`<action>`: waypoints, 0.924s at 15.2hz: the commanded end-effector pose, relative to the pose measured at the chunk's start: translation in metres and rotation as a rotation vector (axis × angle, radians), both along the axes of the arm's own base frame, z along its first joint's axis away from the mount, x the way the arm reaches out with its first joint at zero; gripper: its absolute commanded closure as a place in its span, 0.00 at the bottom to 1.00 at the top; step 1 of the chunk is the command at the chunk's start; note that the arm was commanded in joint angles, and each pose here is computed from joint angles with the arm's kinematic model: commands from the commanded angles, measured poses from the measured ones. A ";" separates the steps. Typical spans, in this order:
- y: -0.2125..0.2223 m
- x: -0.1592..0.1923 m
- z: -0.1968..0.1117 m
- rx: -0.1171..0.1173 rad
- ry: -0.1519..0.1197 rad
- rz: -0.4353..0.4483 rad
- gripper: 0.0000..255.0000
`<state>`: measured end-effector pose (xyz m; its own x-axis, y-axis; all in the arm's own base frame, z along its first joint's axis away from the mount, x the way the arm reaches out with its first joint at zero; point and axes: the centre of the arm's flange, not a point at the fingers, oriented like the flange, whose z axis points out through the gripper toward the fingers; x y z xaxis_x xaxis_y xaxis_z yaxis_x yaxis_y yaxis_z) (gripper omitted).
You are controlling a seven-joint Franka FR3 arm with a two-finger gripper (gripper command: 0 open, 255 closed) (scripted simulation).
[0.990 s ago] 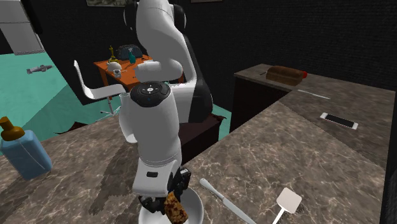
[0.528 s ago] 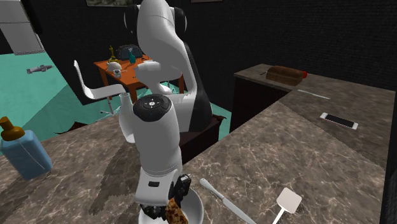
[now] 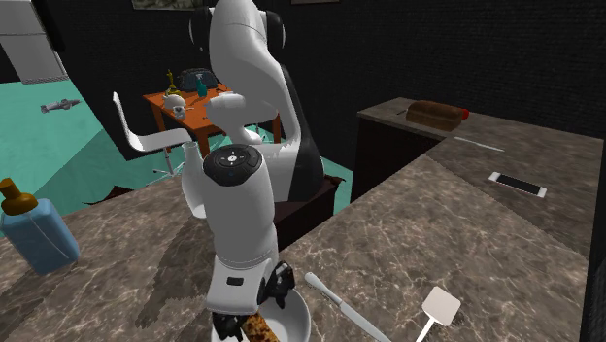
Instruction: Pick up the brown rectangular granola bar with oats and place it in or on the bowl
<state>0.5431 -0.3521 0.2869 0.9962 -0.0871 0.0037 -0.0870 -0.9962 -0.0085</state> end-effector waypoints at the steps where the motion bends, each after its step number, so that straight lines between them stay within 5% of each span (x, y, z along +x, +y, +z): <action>1: 0.000 0.000 0.000 0.000 0.000 0.000 0.00; 6: 0.000 0.000 0.050 0.000 0.000 0.000 0.00; 14: 0.000 0.000 0.050 0.000 0.000 0.000 0.00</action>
<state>0.5429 -0.3525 0.3368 0.9962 -0.0871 0.0038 -0.0870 -0.9962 -0.0085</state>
